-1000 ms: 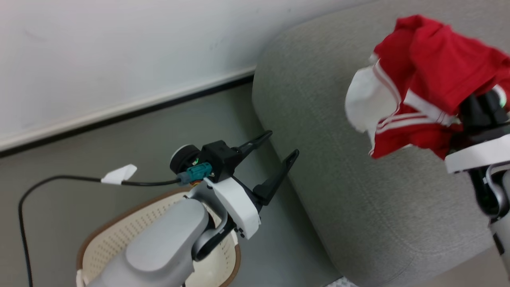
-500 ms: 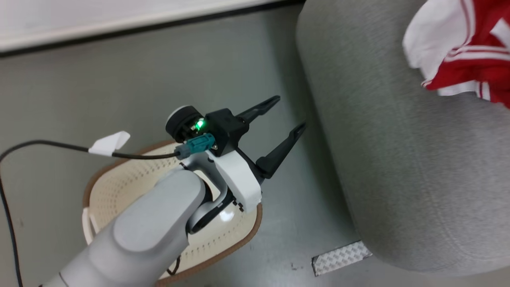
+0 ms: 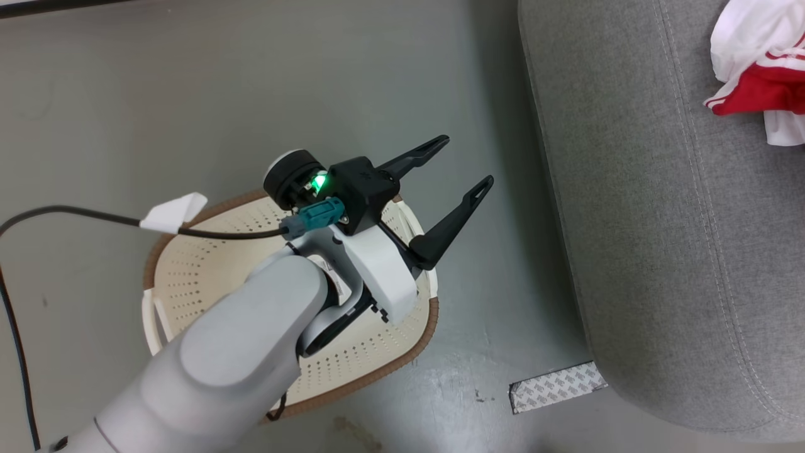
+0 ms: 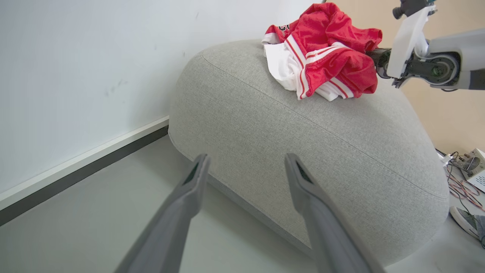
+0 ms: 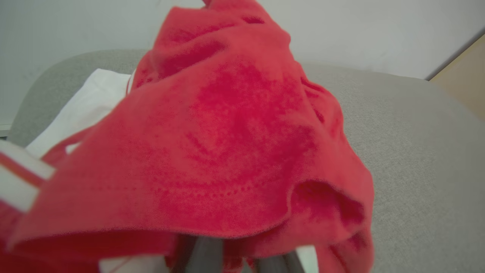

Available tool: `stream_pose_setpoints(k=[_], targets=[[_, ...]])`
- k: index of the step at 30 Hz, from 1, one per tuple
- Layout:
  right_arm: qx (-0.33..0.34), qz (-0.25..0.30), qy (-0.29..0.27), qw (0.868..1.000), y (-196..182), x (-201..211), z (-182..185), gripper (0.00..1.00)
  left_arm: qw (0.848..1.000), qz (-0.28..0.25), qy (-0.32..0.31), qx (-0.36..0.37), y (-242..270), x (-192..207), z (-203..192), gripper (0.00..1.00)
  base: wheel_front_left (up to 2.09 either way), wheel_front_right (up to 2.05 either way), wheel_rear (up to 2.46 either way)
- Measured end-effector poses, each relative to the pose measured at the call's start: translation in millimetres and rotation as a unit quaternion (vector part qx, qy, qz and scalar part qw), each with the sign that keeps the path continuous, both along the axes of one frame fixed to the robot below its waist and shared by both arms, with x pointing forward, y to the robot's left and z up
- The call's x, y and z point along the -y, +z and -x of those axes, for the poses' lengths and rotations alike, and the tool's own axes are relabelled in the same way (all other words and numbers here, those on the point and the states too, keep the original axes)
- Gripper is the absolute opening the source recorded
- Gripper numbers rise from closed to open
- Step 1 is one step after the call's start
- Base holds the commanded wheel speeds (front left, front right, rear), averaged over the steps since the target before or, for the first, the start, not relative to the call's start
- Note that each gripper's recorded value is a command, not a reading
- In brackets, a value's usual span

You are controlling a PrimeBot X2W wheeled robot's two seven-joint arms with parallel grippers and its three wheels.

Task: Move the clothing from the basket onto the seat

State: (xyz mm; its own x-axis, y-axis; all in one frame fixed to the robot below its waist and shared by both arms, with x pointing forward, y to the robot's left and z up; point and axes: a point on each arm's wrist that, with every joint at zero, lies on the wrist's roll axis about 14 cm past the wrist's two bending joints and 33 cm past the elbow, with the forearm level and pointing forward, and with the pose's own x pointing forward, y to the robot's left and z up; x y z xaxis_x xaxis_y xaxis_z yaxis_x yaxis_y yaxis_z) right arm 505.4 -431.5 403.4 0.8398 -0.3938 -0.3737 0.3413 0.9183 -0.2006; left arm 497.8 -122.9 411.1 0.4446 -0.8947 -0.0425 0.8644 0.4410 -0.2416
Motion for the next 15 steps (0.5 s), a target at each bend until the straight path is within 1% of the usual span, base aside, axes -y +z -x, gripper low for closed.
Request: stream_pose_setpoints(k=[3, 4, 6, 7, 8, 13, 15], targets=[[-0.029, 0.004, -0.002, 1.0, -1, 5, 4, 0.0, 1.0, 0.001, 0.002, 0.003, 3, -1, 0, 1.0, 0.0, 0.0, 0.0], [-0.041, 0.003, -0.001, 0.999, -3, 5, 5, 0.16, 1.0, 0.001, 0.003, 0.004, 4, -1, 0, 1.0, 0.0, 0.0, 0.0], [-0.069, -0.005, -0.007, 0.998, -11, 5, 11, 0.56, 1.0, 0.004, 0.005, 0.006, 7, -1, -1, 1.0, 0.0, 0.0, 0.0], [-0.081, -0.01, -0.011, 0.997, -14, 5, 15, 0.85, 1.0, 0.005, 0.006, 0.006, 8, 0, 0, 1.0, 0.0, 0.0, 0.0], [-0.087, -0.012, -0.012, 0.996, -13, 5, 18, 1.0, 1.0, 0.007, 0.006, 0.008, 11, 0, 0, 1.0, 0.0, 0.0, 0.0], [-0.084, -0.002, -0.006, 0.996, 2, 9, 21, 1.0, 1.0, 0.011, 0.009, 0.01, 20, 1, 2, 1.0, 0.0, 0.0, 0.0], [-0.094, 0.001, -0.005, 0.996, 6, 10, 26, 1.0, 1.0, 0.01, 0.011, 0.014, 25, 2, 3, 1.0, 0.0, 0.0, 0.0]])
